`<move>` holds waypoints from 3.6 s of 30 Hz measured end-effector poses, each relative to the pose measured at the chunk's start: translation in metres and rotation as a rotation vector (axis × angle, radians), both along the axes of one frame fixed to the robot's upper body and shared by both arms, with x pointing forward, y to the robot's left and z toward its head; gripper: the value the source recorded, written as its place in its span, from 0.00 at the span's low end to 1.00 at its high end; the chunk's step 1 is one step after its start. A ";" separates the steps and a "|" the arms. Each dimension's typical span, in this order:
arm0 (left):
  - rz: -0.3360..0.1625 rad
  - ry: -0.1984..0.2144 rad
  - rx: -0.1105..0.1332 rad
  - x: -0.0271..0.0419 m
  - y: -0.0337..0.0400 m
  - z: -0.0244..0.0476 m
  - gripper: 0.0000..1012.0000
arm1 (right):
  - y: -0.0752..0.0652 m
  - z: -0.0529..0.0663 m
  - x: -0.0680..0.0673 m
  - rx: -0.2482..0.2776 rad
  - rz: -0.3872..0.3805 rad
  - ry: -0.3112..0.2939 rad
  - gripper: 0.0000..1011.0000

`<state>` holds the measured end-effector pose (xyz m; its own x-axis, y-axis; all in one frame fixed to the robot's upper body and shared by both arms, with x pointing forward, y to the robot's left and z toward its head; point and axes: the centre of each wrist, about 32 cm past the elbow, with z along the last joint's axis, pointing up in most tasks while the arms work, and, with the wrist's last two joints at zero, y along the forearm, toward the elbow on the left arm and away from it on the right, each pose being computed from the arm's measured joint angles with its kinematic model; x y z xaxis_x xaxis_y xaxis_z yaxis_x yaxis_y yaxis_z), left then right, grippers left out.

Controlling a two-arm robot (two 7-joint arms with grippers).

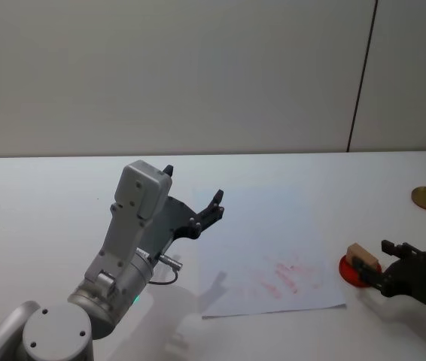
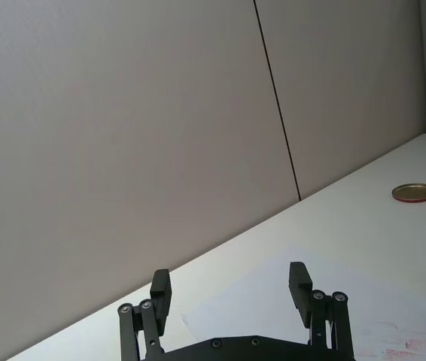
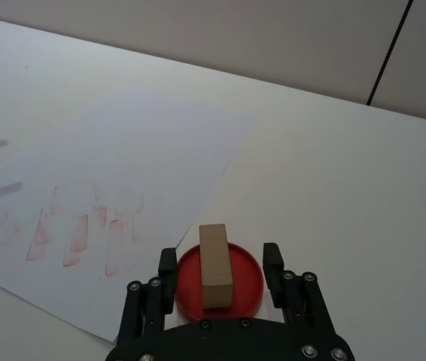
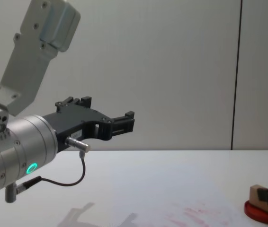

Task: Use the one hand to pick up the stamp and affix it onto the A4 paper.

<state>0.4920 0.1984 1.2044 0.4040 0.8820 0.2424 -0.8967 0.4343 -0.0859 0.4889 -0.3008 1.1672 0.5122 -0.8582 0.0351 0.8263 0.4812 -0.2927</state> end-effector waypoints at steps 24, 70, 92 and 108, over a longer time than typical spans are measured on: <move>0.000 0.000 0.000 0.0000 0.0000 0.0000 0.98 | 0.002 -0.003 0.009 -0.014 0.016 0.018 0.21; 0.000 0.000 0.000 0.0000 0.0000 0.0000 0.98 | 0.051 -0.002 0.050 0.004 0.124 -0.039 0.21; 0.000 0.000 0.000 0.0000 0.0000 0.0000 0.98 | 0.061 -0.014 0.060 -0.017 0.136 0.019 0.21; 0.000 0.000 0.000 0.0000 0.0000 0.0000 0.98 | 0.060 -0.014 0.065 -0.023 0.140 0.052 0.21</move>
<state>0.4920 0.1984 1.2044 0.4040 0.8821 0.2424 -0.8967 0.4343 -0.0860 0.5538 -0.2406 1.1534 0.6288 -0.7772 0.0242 0.7349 0.5838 -0.3453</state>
